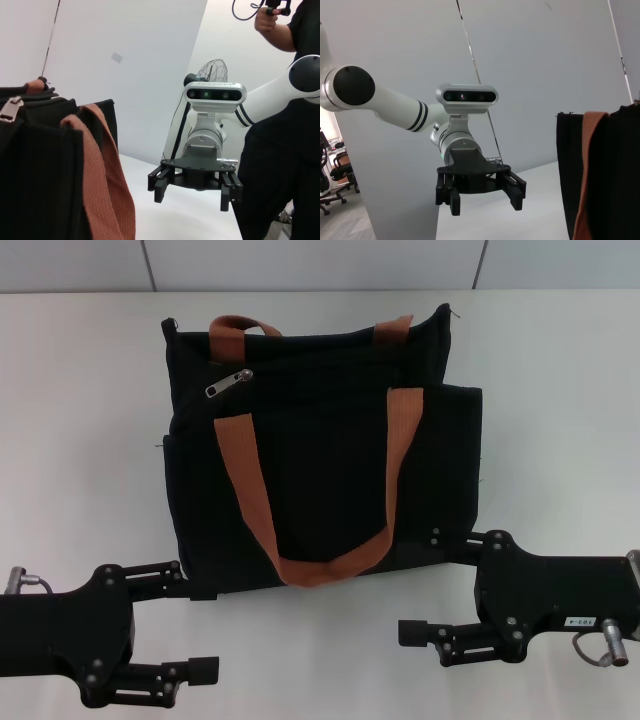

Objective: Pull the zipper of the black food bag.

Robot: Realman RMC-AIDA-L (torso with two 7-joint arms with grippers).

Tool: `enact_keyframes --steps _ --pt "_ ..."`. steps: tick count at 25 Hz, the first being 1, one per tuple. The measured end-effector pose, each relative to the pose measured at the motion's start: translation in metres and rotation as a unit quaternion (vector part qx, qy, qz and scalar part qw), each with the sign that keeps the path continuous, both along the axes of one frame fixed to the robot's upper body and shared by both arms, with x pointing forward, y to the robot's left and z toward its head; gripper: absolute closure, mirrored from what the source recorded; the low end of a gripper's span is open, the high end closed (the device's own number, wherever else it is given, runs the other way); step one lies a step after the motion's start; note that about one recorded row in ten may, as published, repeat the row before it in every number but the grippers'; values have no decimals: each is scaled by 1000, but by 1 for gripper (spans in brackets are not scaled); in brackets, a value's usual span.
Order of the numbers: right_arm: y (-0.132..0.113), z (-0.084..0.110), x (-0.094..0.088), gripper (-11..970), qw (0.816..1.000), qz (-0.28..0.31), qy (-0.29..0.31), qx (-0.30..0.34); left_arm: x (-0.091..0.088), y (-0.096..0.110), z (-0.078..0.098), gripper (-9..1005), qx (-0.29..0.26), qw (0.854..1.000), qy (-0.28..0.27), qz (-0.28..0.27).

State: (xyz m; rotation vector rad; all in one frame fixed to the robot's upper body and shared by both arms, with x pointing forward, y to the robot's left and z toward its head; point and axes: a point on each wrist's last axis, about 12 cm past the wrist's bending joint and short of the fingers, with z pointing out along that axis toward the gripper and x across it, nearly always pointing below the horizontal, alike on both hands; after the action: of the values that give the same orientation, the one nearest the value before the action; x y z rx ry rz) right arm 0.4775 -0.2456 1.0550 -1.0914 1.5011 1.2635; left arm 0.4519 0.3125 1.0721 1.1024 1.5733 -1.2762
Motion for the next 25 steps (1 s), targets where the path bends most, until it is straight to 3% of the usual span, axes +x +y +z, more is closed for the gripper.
enact_keyframes --steps 19,25 --pt "0 0 1 142 1000 -3 -1 -2 0 0 0 213 1 1000 -1 2" --pt "0 0 2 143 1000 -7 -2 0 12 -2 17 216 -64 995 -63 31"
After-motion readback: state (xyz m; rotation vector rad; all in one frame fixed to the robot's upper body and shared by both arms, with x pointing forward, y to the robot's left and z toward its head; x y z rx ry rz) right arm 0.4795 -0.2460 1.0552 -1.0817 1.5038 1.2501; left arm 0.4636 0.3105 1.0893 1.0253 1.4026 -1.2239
